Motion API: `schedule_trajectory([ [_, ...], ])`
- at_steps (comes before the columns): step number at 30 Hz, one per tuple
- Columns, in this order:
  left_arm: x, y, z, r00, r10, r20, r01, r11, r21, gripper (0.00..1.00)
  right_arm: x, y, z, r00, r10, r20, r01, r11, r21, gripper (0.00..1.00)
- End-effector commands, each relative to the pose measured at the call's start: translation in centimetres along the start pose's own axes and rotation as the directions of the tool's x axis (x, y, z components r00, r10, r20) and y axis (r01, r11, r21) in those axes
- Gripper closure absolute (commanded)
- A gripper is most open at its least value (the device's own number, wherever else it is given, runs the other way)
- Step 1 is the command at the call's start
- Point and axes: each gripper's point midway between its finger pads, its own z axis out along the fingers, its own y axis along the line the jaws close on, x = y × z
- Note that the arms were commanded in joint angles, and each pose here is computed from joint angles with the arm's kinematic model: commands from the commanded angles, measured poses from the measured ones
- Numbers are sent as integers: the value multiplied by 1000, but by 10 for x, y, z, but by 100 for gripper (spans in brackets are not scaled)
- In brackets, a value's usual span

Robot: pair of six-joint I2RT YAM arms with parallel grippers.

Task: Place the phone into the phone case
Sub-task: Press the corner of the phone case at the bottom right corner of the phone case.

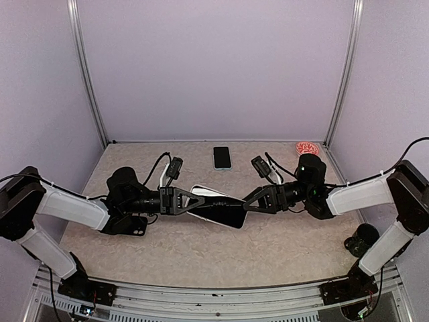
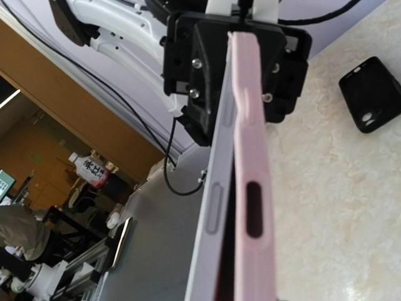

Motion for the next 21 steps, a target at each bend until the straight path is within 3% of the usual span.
schedule_trajectory([
  [1,-18,-22,5,997,67,49,-70,995,70,100,9,8,5,999,-21,-30,20,999,-46,58],
  [16,-20,-3,9,997,64,42,-63,998,-18,100,12,6,11,998,12,-62,-14,1000,-26,93],
  [21,-19,3,8,997,63,38,-61,997,-46,91,9,-1,13,997,34,-64,-33,999,19,100],
])
